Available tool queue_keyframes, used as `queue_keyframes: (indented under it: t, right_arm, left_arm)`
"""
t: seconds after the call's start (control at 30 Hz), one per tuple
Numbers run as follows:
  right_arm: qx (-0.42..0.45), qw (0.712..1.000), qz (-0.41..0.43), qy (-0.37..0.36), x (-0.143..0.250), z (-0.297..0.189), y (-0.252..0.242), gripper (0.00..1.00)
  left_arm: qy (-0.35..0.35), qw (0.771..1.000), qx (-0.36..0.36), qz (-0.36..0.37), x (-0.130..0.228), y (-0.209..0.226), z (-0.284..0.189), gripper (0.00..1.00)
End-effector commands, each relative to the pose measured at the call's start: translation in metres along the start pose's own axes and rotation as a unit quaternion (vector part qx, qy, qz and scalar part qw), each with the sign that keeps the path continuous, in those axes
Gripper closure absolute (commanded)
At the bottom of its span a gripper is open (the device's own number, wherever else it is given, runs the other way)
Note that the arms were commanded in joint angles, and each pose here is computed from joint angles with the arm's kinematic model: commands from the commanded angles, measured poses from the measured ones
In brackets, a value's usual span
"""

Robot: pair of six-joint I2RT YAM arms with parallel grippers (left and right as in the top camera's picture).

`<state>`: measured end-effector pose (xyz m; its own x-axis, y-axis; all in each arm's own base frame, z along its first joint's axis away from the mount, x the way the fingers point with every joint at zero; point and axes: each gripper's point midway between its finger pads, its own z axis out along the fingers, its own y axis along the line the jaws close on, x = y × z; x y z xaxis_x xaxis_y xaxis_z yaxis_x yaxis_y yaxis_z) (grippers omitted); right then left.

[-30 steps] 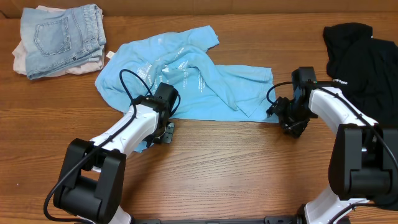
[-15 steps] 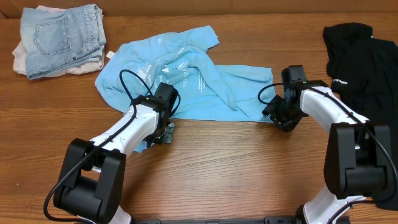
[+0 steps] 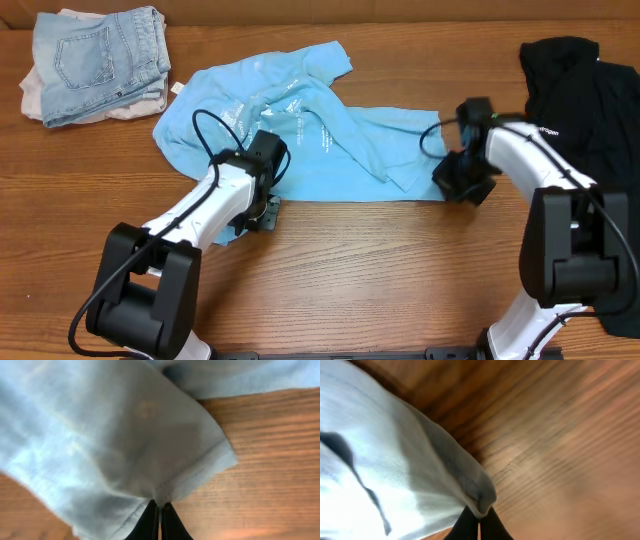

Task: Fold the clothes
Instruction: 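Lift the t-shirt with both grippers and swing it forward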

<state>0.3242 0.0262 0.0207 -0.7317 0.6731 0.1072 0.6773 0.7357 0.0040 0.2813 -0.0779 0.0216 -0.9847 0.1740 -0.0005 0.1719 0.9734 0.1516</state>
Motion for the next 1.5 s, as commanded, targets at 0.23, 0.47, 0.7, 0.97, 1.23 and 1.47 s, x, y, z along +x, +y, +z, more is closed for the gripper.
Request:
queue_keyframes:
  t: [0.23,0.47,0.7,0.97,1.23,1.47]
  right_arm:
    - [-0.059,0.99,0.001,-0.129,-0.054,-0.152,0.025,0.96]
    - [-0.167,0.953,-0.039,-0.252,-0.042,-0.305,0.032,0.96]
    - [-0.282,0.871,-0.062,-0.397,-0.001,-0.443,0.009,0.96]
    - [-0.313,0.835,-0.048,-0.45,0.011,-0.482,-0.006,0.96]
    - [-0.327,0.825,-0.031,-0.46,-0.031,-0.481,0.03,0.96]
    - [-0.367,0.795,-0.034,-0.483,-0.081,-0.485,0.081,0.96]
  left_arm:
    - [-0.188,0.98,-0.003,-0.057,-0.057,0.031,-0.168,0.96]
    - [-0.407,0.905,-0.015,-0.124,-0.031,0.085,-0.344,0.96]
    - [-0.592,0.783,0.006,-0.188,0.037,0.129,-0.479,0.96]
    - [-0.623,0.752,-0.02,-0.215,0.05,0.147,-0.5,0.96]
    - [-0.581,0.777,-0.098,-0.221,-0.044,0.151,-0.471,0.96]
    - [-0.606,0.755,-0.106,-0.225,-0.161,0.183,-0.446,0.96]
